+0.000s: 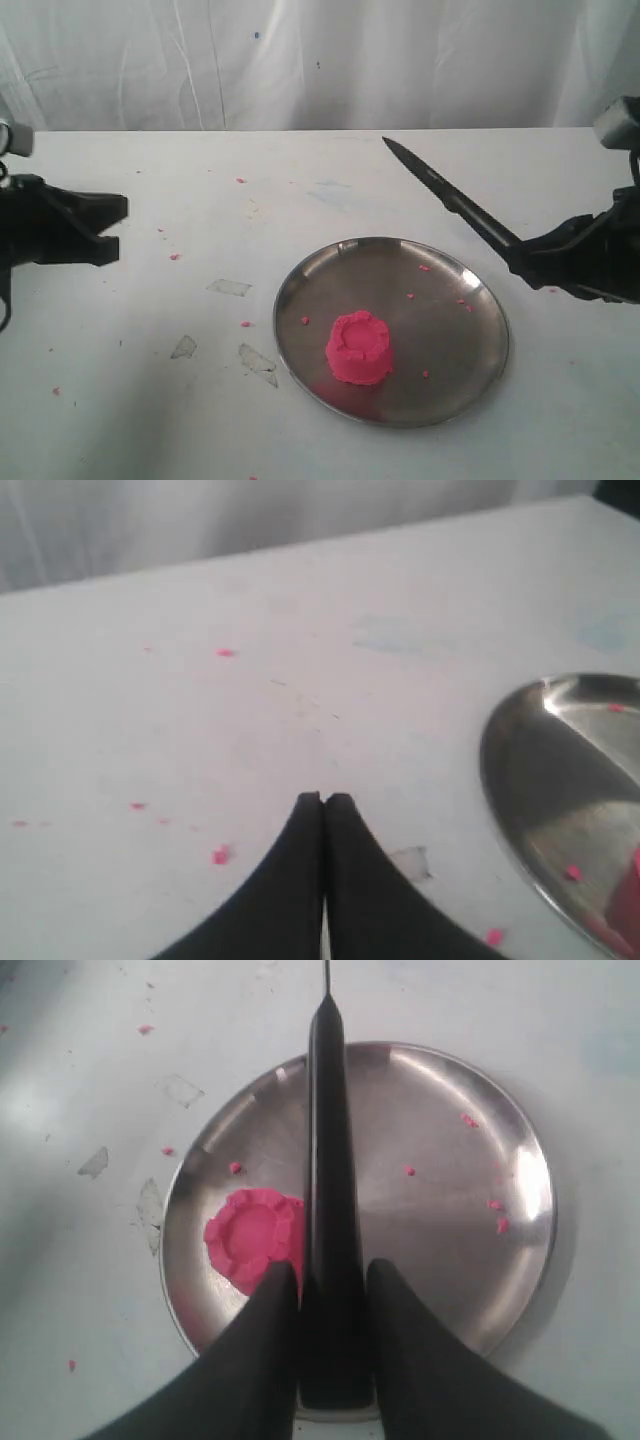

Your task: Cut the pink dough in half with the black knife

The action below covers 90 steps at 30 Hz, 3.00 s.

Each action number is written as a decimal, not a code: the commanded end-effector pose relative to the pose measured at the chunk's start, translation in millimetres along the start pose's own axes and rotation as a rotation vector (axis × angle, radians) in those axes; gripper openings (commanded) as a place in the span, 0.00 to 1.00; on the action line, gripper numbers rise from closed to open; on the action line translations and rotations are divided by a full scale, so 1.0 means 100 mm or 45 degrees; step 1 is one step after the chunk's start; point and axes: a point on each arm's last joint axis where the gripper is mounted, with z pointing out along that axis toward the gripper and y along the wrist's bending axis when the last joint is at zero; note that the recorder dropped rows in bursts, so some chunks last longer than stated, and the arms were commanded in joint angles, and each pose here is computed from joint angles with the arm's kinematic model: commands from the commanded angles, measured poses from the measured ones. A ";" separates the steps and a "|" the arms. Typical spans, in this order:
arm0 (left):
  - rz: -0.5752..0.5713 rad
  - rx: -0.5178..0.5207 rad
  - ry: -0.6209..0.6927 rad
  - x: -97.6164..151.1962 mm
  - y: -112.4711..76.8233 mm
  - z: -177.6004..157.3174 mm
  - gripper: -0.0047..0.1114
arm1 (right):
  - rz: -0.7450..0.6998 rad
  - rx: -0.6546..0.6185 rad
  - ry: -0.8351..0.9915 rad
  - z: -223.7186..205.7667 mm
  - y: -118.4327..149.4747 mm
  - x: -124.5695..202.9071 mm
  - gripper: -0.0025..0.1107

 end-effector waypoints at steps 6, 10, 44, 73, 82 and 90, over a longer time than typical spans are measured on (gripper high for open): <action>0.356 0.740 -0.130 -0.20 -0.70 0.42 0.04 | -0.092 -0.099 0.052 0.01 0.13 0.07 0.02; 0.950 0.840 0.207 0.10 -1.12 0.58 0.04 | -0.223 -0.018 0.035 0.05 0.13 0.05 0.02; 0.768 0.690 0.032 -0.36 -1.40 0.42 0.04 | -0.285 -0.080 0.169 0.16 0.42 0.36 0.02; 0.138 0.608 0.031 0.04 -1.13 0.98 0.04 | -0.336 -0.017 0.313 0.42 0.37 0.66 0.02; 0.156 0.636 0.017 0.10 -1.11 1.31 0.04 | -0.297 -0.036 0.431 0.56 0.32 0.75 0.02; 0.157 0.643 0.046 0.20 -1.09 1.51 0.04 | -0.321 -0.057 0.447 0.58 0.37 0.77 0.02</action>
